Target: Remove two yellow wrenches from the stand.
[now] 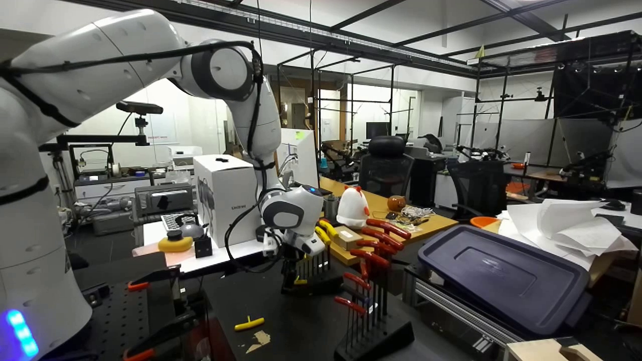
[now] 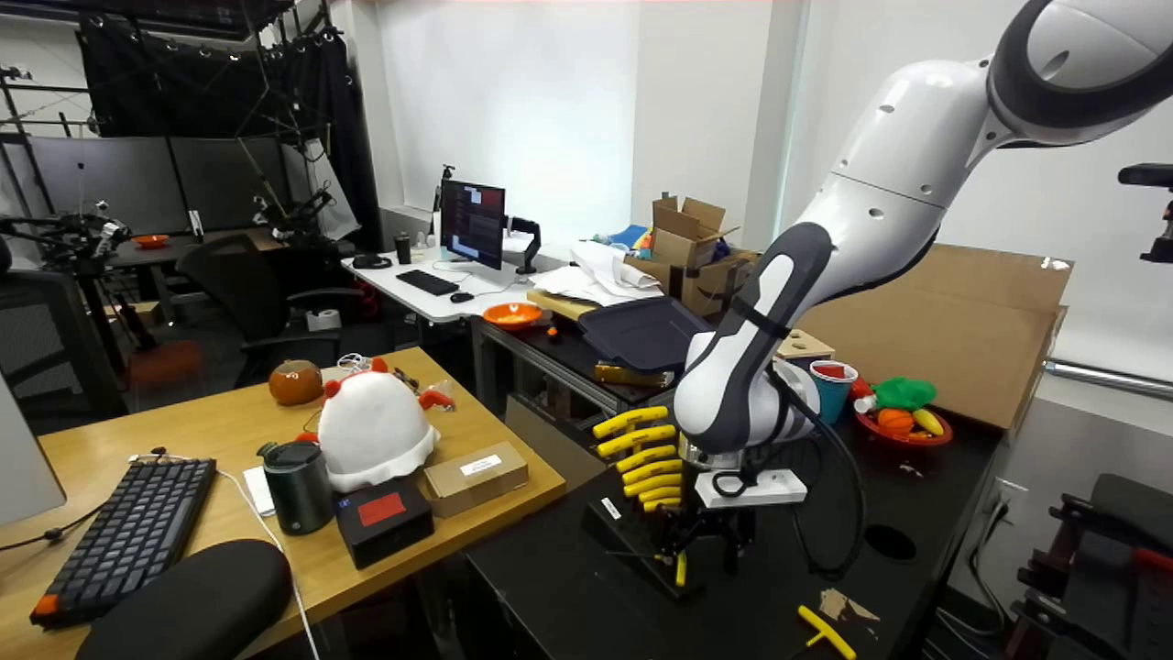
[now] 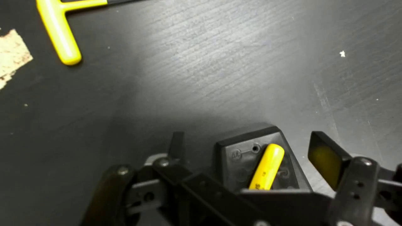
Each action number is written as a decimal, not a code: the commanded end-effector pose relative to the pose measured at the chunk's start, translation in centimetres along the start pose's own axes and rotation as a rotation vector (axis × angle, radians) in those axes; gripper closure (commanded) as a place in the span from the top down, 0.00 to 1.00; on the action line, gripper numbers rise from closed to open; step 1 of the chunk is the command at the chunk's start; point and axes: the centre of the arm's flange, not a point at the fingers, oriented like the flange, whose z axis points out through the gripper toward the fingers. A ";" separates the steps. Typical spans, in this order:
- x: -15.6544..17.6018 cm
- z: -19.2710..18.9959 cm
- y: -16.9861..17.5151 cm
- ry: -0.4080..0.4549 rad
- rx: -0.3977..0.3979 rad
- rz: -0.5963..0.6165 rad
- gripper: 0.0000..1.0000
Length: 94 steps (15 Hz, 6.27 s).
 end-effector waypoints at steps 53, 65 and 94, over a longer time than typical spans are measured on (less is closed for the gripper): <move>-4.7 -2.5 13.4 -0.067 -0.288 -0.014 0.04; -4.5 -1.0 12.5 -0.180 -0.325 -0.179 0.04; -1.9 -4.7 9.3 -0.143 -0.282 -0.236 1.00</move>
